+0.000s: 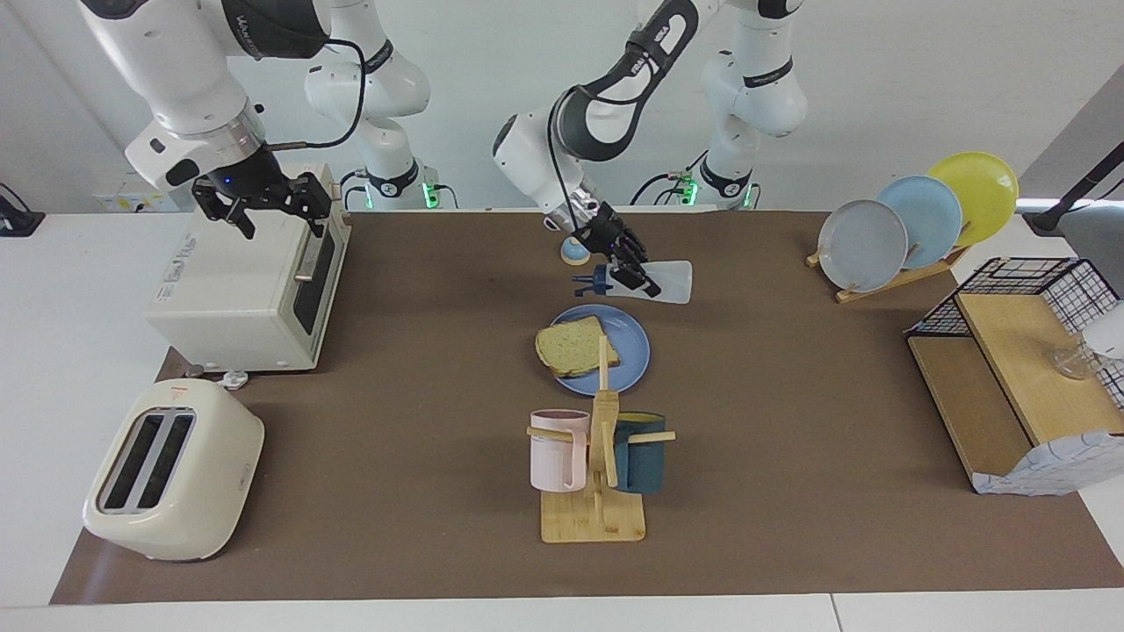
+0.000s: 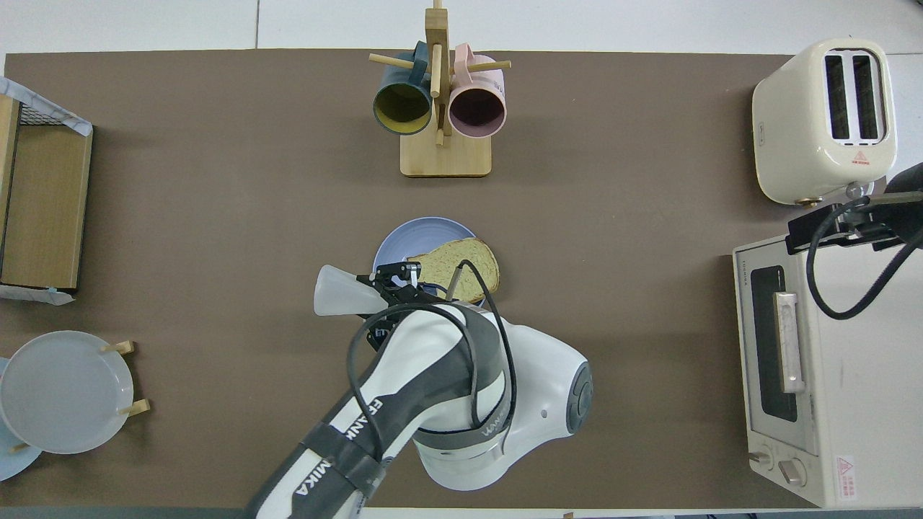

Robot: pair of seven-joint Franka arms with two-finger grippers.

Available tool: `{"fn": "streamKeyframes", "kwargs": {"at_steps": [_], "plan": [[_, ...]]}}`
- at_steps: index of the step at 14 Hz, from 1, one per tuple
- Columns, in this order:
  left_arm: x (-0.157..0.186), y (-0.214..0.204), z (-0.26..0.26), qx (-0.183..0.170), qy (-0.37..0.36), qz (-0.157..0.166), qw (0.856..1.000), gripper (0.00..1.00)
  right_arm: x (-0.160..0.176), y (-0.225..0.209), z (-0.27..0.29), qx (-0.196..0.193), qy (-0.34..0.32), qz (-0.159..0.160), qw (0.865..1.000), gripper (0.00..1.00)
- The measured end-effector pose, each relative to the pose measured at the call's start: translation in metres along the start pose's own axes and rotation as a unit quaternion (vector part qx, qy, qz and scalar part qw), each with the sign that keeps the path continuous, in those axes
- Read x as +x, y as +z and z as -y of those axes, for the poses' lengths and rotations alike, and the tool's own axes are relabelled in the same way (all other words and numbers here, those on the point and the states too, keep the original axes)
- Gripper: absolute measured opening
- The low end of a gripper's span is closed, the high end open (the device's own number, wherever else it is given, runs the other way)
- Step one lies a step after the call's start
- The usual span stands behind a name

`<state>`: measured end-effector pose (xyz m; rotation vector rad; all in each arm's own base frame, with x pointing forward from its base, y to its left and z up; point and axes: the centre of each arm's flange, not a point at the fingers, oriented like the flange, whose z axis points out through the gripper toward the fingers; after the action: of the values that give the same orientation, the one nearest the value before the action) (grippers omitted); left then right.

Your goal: Put bread on plate and add seasoning

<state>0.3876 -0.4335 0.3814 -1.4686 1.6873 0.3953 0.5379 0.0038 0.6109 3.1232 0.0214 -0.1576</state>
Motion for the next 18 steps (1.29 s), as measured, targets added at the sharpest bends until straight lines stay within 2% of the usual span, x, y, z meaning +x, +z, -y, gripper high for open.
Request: {"fn": "streamKeyframes", "kwargs": {"at_steps": [2,4,10,13,16,18], "plan": [[0.013,0.003,-0.004,0.001,0.005,0.038,0.999,0.44,0.000,0.000,-0.005,0.000,0.004,0.000,1.000,1.00],[0.011,0.008,-0.002,-0.008,0.002,0.067,0.998,0.44,0.000,0.001,-0.010,0.001,0.005,0.001,1.000,1.00],[0.006,0.024,0.005,-0.016,-0.004,0.109,0.994,0.44,0.002,0.002,-0.022,0.002,0.002,-0.001,1.000,1.00],[0.030,0.036,0.021,-0.012,-0.008,0.145,0.989,0.44,0.002,0.002,-0.023,0.002,0.001,-0.001,1.000,1.00],[0.043,0.049,0.028,-0.001,-0.010,0.203,0.979,0.44,0.002,0.003,-0.025,0.002,0.003,-0.001,1.000,1.00],[0.055,0.065,0.022,-0.005,-0.001,0.259,0.966,0.44,0.002,0.003,-0.026,0.003,0.004,-0.001,1.000,1.00]]}}
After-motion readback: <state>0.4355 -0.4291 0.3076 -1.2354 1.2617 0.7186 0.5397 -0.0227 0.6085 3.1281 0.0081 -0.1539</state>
